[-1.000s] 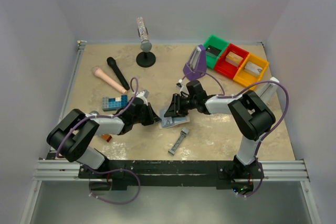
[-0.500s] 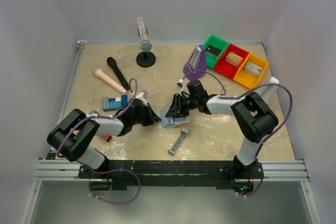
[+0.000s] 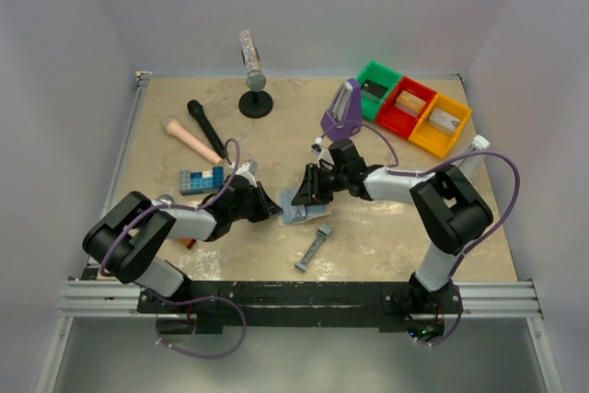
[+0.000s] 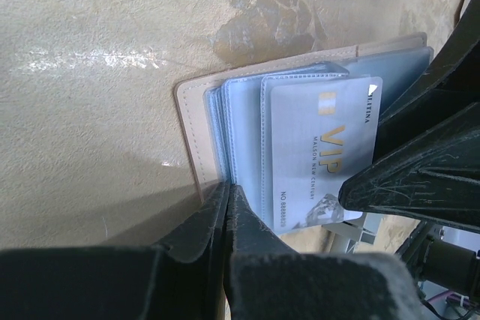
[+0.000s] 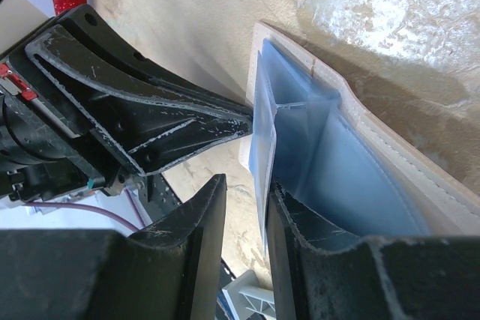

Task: Take the credit cards out of the card holder
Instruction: Remove the credit card from the card holder.

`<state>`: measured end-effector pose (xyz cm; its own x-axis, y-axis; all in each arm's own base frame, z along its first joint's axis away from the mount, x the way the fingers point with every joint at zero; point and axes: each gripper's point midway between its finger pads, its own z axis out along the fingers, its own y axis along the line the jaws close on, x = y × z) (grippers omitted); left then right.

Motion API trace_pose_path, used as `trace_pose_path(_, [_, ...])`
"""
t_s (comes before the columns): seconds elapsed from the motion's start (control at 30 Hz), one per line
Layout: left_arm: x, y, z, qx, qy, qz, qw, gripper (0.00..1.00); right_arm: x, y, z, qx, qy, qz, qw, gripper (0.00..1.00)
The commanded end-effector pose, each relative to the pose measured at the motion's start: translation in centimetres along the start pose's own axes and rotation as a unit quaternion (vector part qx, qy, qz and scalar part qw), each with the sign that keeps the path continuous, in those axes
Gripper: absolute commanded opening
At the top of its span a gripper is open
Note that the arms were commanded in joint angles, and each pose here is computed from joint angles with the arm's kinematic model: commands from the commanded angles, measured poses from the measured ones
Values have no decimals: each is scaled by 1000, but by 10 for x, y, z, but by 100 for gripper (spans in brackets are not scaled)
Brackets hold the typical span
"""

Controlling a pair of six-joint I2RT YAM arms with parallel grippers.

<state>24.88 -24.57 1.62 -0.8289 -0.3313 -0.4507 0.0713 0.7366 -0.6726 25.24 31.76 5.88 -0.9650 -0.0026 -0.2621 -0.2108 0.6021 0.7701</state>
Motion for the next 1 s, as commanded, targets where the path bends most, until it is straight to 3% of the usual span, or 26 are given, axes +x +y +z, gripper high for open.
trace_pose_path(0.0, [43,66,-11,-118,57,-3,991,0,-7,14,-10,-10,-15,-26,1000,31])
trace_pose_path(0.97, [45,78,-22,-143,50,1,989,0,-4,9,-23,0,-25,-31,999,22])
